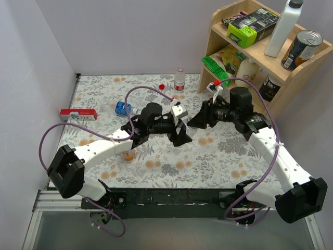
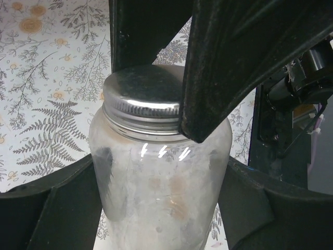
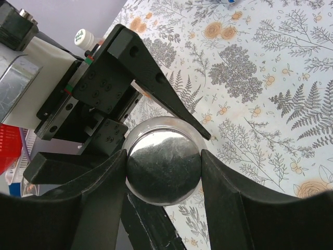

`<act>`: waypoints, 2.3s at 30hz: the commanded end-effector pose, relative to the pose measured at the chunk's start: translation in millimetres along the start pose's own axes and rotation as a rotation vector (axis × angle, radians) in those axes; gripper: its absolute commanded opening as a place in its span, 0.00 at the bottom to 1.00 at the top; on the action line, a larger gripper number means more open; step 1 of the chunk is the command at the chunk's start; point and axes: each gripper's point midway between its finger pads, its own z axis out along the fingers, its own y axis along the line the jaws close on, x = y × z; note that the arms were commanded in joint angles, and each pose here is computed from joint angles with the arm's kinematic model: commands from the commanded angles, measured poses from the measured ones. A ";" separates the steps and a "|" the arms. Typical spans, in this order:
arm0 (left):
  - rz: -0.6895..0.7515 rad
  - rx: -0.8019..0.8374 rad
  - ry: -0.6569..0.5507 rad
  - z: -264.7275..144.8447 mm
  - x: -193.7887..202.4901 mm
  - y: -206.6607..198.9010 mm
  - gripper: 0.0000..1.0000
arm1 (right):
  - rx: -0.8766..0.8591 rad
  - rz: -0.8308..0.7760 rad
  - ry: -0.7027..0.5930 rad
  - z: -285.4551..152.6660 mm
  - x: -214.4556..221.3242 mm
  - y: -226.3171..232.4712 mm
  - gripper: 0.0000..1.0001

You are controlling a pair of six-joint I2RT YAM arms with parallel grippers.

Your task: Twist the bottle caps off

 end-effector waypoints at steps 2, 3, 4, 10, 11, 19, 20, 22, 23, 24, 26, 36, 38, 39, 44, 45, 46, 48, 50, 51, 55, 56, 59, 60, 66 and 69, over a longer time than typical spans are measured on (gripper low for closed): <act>-0.003 0.022 -0.031 -0.5 -11.6 -6.6 0.64 | -0.068 -0.054 -0.037 2.7 -8.5 8.6 0.21; -0.006 0.025 -0.032 -0.7 -13.1 -7.3 0.62 | -0.071 -0.058 -0.037 2.8 -7.7 8.6 0.20; -0.005 0.033 -0.034 -0.8 -14.5 -8.8 0.58 | -0.075 -0.064 -0.036 3.0 -6.9 8.6 0.20; -0.010 0.158 -0.041 -8.1 -21.9 -27.8 0.45 | -0.162 -0.129 0.002 4.1 5.9 15.1 0.17; -0.003 0.191 -0.048 -10.6 -25.9 -32.7 0.44 | -0.185 -0.150 0.002 3.8 6.7 17.6 0.17; -0.027 0.449 -0.071 -39.8 -43.4 -57.8 0.39 | -0.335 -0.295 0.001 -8.0 18.3 40.7 0.17; -0.029 0.483 -0.067 -42.4 -43.0 -62.9 0.39 | -0.348 -0.312 -0.002 -9.2 18.1 43.6 0.18; -0.034 0.511 -0.068 -44.4 -44.9 -66.5 0.38 | -0.380 -0.332 -0.004 -10.8 18.5 48.2 0.19; -0.049 0.535 -0.065 -46.7 -45.3 -70.6 0.38 | -0.383 -0.341 -0.006 -10.9 18.4 48.4 0.20; -0.044 0.540 -0.075 -46.8 -47.7 -70.7 0.38 | -0.382 -0.346 -0.009 -10.6 18.1 47.9 0.20; -0.057 0.551 -0.076 -47.5 -47.1 -72.4 0.38 | -0.378 -0.356 -0.011 -10.4 17.9 46.6 0.24; -0.080 0.107 -0.110 -26.9 -49.0 -3.8 0.38 | -0.129 -0.300 -0.052 -5.2 1.8 14.3 0.69; -0.077 0.030 -0.114 -25.8 -49.0 9.4 0.38 | -0.078 -0.278 -0.077 -8.8 -3.3 11.2 0.76; -0.077 0.011 -0.106 -25.7 -47.3 11.7 0.38 | -0.060 -0.275 -0.083 -10.7 -4.3 9.8 0.77; -0.055 -0.049 -0.115 -29.1 -51.1 19.0 0.39 | 0.072 -0.241 -0.125 -24.8 -3.8 -0.9 0.81; -0.054 -0.050 -0.115 -28.6 -50.9 18.1 0.39 | 0.095 -0.225 -0.139 -27.0 -5.4 -2.6 0.81; -0.047 -0.053 -0.123 -30.1 -54.5 16.1 0.39 | 0.131 -0.201 -0.166 -29.5 -9.7 -5.7 0.81; -0.044 -0.087 -0.127 -29.2 -54.9 17.9 0.40 | 0.183 -0.084 -0.245 -35.5 -19.0 -7.0 0.81; -0.060 -0.142 -0.128 -28.1 -53.6 25.1 0.40 | 0.212 0.015 -0.286 -38.8 -16.9 -9.1 0.76; -0.067 -0.151 -0.128 -26.3 -53.4 24.3 0.40 | 0.219 0.087 -0.315 -38.8 -17.6 -8.0 0.73; -0.107 -0.188 -0.117 -20.3 -47.9 27.5 0.40 | 0.198 0.083 -0.425 -34.4 -23.9 20.5 0.72; -0.113 -0.184 -0.117 -19.3 -47.9 26.8 0.40 | 0.206 0.084 -0.441 -34.7 -27.1 23.1 0.73; -0.116 -0.182 -0.115 -17.9 -46.7 24.3 0.40 | 0.231 0.093 -0.475 -31.8 -36.9 28.2 0.74; -0.115 -0.177 -0.115 -17.1 -47.3 22.4 0.40 | 0.268 0.104 -0.502 -33.3 -41.3 23.0 0.74; -0.110 -0.178 -0.103 -13.5 -43.4 19.7 0.40 | 0.307 0.114 -0.511 -19.7 -40.0 20.5 0.75; -0.105 -0.170 -0.102 -12.5 -43.0 16.5 0.40 | 0.309 0.097 -0.528 -16.8 -44.2 22.5 0.74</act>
